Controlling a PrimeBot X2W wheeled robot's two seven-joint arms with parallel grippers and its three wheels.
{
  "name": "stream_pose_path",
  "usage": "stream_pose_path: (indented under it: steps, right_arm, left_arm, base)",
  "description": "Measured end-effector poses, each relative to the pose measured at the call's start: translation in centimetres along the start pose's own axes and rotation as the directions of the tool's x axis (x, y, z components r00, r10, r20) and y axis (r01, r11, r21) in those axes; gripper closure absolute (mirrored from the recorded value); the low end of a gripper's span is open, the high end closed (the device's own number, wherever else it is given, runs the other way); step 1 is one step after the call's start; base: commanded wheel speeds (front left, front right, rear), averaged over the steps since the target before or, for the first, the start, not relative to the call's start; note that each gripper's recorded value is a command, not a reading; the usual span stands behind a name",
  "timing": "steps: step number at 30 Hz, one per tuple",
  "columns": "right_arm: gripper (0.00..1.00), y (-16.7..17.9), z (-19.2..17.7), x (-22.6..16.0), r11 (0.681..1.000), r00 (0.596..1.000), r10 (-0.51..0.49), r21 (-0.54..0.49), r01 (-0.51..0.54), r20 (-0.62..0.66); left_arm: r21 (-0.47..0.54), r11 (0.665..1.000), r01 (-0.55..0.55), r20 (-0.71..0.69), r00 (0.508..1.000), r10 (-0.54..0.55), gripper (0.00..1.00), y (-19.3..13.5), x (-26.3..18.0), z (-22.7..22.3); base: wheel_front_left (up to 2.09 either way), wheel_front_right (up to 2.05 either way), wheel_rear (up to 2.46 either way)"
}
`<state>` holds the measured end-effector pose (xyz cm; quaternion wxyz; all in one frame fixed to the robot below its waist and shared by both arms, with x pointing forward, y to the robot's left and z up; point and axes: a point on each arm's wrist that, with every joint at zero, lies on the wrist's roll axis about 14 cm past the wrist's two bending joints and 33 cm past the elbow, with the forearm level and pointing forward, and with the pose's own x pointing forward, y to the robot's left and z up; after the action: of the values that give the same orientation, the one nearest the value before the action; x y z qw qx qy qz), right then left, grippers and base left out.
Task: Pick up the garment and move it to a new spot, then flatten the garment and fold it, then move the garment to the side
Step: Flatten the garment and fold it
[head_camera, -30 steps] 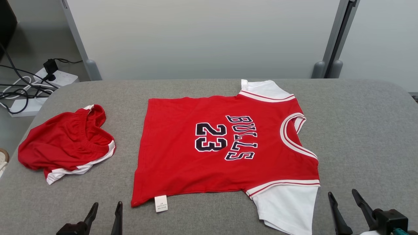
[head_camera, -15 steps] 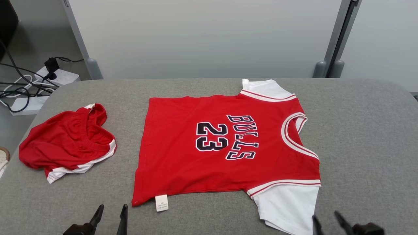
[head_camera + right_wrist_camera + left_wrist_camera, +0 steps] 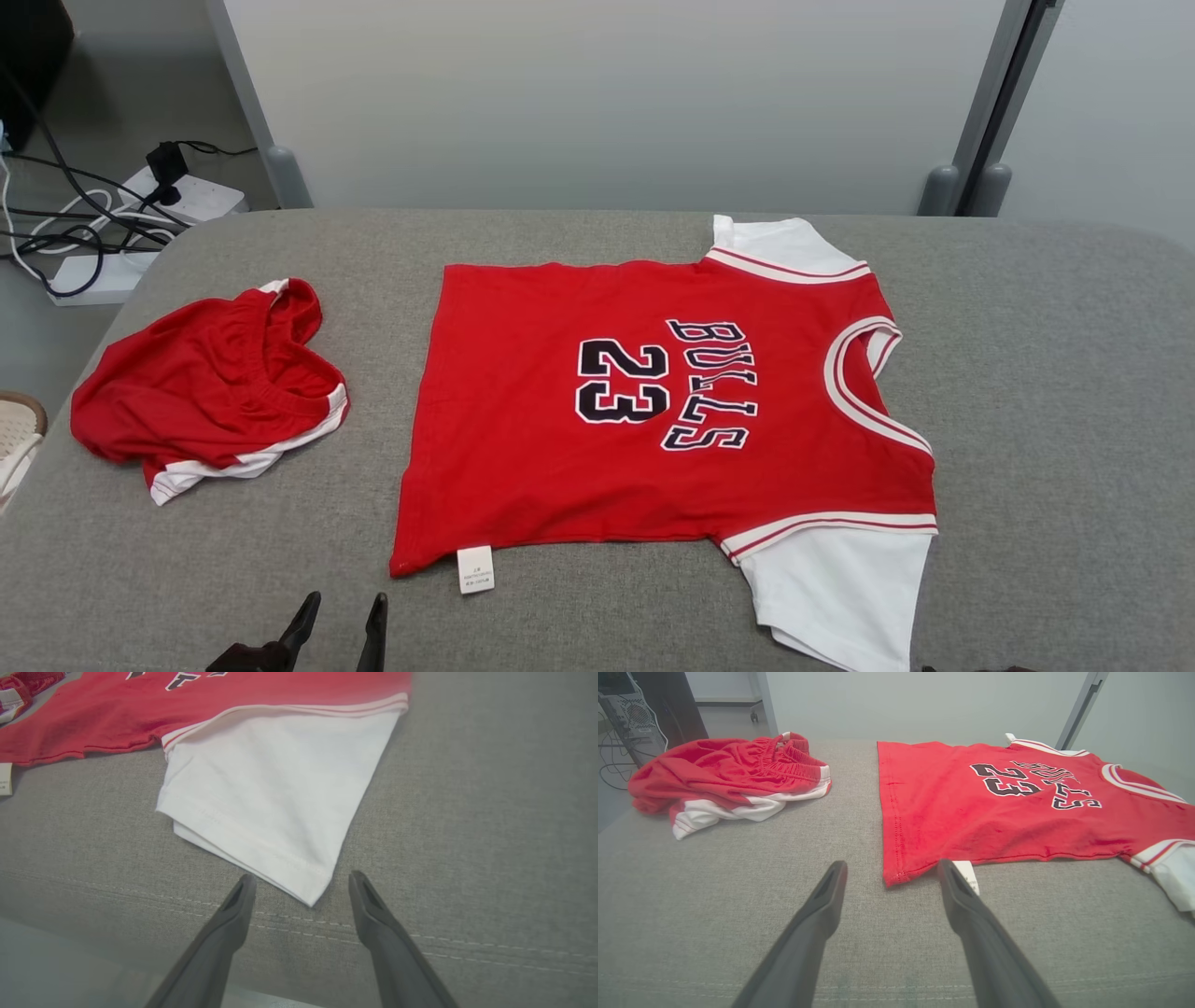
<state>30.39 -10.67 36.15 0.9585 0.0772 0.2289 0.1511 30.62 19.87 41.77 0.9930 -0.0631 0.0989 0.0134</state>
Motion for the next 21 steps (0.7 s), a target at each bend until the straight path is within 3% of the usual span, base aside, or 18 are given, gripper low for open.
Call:
stream_pose_path:
  steps: [9, 21]
  right_arm:
    - [0.00, 0.5, -1.4, 1.3, 0.999, 0.998, 0.007, 0.045, -0.004, -0.066]
    - [0.00, 0.5, -0.9, 2.2, 0.989, 0.999, -0.007, 0.149, 0.014, -0.049]
  left_arm:
    - [0.005, 1.000, -0.006, -0.024, 1.000, 0.006, 0.00, 0.3, -0.3, -0.7]
    - [0.010, 1.000, -0.011, -0.043, 0.999, 0.011, 0.00, 0.5, -0.2, -1.2]
  base:
    - [0.00, 0.00, 0.00]
    - [0.00, 0.00, 0.00]
